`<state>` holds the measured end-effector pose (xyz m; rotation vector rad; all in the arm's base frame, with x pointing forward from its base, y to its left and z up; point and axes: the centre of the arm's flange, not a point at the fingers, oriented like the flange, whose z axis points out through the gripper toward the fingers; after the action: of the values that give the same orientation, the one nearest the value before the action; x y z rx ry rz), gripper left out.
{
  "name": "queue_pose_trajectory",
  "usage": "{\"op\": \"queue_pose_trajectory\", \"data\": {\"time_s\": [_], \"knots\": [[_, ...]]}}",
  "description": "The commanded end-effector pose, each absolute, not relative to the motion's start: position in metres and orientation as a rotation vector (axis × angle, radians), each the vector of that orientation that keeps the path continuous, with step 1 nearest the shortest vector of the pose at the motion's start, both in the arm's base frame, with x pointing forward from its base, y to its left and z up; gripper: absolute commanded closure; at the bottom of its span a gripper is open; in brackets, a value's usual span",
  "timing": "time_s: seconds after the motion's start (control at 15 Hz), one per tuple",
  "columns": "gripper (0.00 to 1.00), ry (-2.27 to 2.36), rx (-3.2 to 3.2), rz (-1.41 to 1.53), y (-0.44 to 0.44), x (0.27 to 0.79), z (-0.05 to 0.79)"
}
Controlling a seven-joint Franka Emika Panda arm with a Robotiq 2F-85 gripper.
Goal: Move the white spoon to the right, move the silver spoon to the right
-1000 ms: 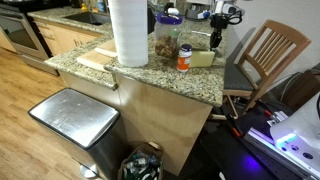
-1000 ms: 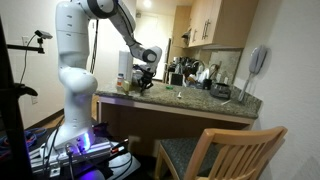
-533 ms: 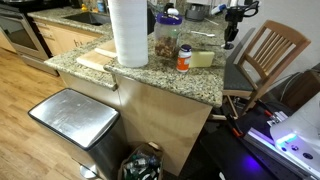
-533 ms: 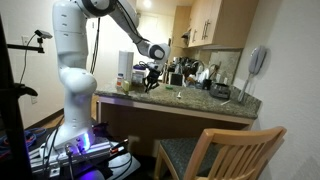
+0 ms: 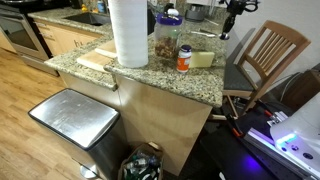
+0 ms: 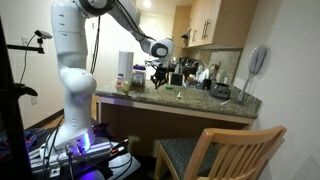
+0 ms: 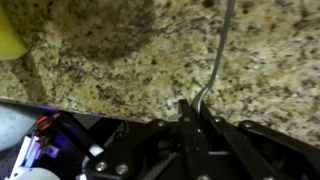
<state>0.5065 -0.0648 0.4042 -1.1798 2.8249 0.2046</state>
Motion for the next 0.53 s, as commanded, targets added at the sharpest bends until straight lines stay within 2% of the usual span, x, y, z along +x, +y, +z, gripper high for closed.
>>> {"op": "queue_pose_trajectory", "data": {"time_s": [0.0,0.13,0.2,0.33,0.4,0.47], "knots": [[0.98,2.729,-1.002,0.056,-0.098,0.533,0.416],[0.98,2.732,-0.935,-0.050,-0.111,0.551,0.404],[0.91,2.726,-0.988,0.011,-0.101,0.530,0.421],[0.91,2.729,-0.960,-0.021,-0.107,0.538,0.409],[0.98,2.733,-0.958,-0.022,-0.108,0.541,0.404],[0.98,2.768,-0.948,-0.072,-0.103,0.545,0.387]]}}
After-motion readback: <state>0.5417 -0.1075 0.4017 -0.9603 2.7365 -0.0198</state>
